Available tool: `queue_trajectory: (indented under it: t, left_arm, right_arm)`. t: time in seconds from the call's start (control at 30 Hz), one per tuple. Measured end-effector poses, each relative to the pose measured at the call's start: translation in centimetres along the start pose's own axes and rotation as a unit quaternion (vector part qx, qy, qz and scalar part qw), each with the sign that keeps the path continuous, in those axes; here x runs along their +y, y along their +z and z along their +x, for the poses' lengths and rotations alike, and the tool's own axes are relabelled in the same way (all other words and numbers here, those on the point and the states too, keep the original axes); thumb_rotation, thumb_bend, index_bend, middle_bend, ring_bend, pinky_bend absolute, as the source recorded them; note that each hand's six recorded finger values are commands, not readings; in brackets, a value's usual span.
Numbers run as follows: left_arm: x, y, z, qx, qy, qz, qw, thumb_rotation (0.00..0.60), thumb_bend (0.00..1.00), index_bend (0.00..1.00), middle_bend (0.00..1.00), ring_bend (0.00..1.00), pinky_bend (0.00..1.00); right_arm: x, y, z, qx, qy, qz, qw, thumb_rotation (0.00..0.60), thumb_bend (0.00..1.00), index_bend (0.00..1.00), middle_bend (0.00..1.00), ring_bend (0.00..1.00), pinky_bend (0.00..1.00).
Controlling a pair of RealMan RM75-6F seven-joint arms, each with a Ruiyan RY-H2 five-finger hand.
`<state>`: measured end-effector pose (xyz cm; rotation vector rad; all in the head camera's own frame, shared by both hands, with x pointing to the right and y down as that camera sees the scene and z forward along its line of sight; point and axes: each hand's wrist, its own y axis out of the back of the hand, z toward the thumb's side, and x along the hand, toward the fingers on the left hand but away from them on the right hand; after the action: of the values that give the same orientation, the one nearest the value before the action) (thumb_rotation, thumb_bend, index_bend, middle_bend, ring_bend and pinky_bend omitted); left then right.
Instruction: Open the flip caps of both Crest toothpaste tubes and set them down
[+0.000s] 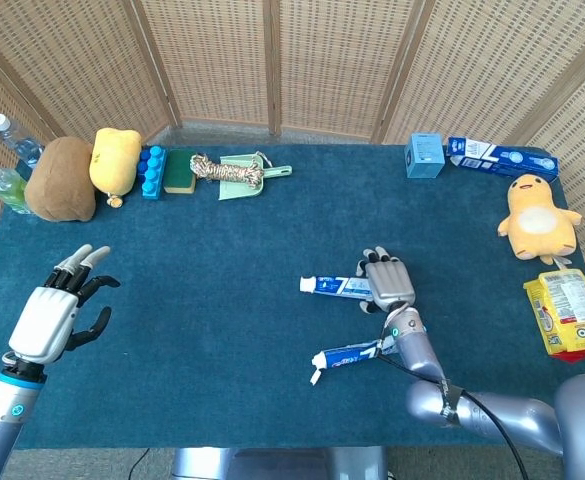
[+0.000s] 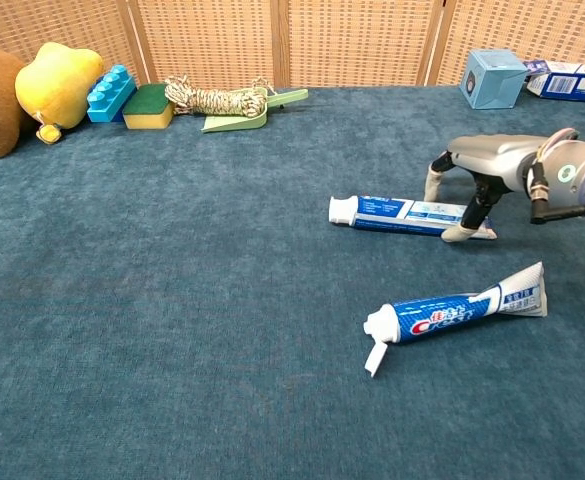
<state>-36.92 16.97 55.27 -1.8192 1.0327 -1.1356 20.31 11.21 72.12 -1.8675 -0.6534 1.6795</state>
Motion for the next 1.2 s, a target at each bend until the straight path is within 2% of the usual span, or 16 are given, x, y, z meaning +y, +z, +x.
queue_trajectory:
  t: [0.13,0.33,0.53,0.77,1.0,1.2]
  left_arm:
    - [0.2,-0.2,-0.2,0.003,0.002,0.000,1.0000,0.600,0.42,0.34,0.10,0.00,0.12]
    - [0.3,-0.3,-0.5,0.004,0.003,-0.002,1.0000,0.600,0.42,0.34,0.09,0.00,0.11]
    - [0.4,-0.3,-0.6,0.004,0.004,-0.003,1.0000,0.600,0.42,0.34,0.09,0.00,0.11]
    - [0.5,0.1,-0.7,-0.001,0.005,-0.004,1.0000,0.600,0.42,0.34,0.09,0.00,0.10]
    - [0.4,0.1,-0.8,0.000,0.002,-0.005,1.0000,0.600,0.42,0.34,0.09,0.00,0.10]
    - [0.2,0.4,-0.6,-0.003,-0.001,-0.006,1.0000,0.600,0.42,0.33,0.10,0.00,0.12]
  right_arm:
    - [0.0,0.3,-0.2,0.000,0.004,-0.004,1.0000,0.600,0.29,0.43,0.17,0.08,0.26]
    - [0.2,1.0,-0.1,0.000,0.012,-0.015,0.9998,0.600,0.34,0.58,0.28,0.20,0.30]
    - [0.5,1.2,0.2,0.004,0.011,-0.027,0.9996,0.600,0.37,0.71,0.41,0.34,0.40]
    - [0.8,1.5,0.9,0.021,0.009,-0.049,0.9986,0.600,0.40,0.79,0.54,0.51,0.61]
    - [1.1,1.1,1.4,0.038,0.013,-0.106,0.9935,0.600,0.43,0.88,0.66,0.65,0.78]
    - [1.1,0.4,1.9,0.052,0.033,-0.180,0.9818,0.600,0.45,0.91,0.70,0.71,0.83]
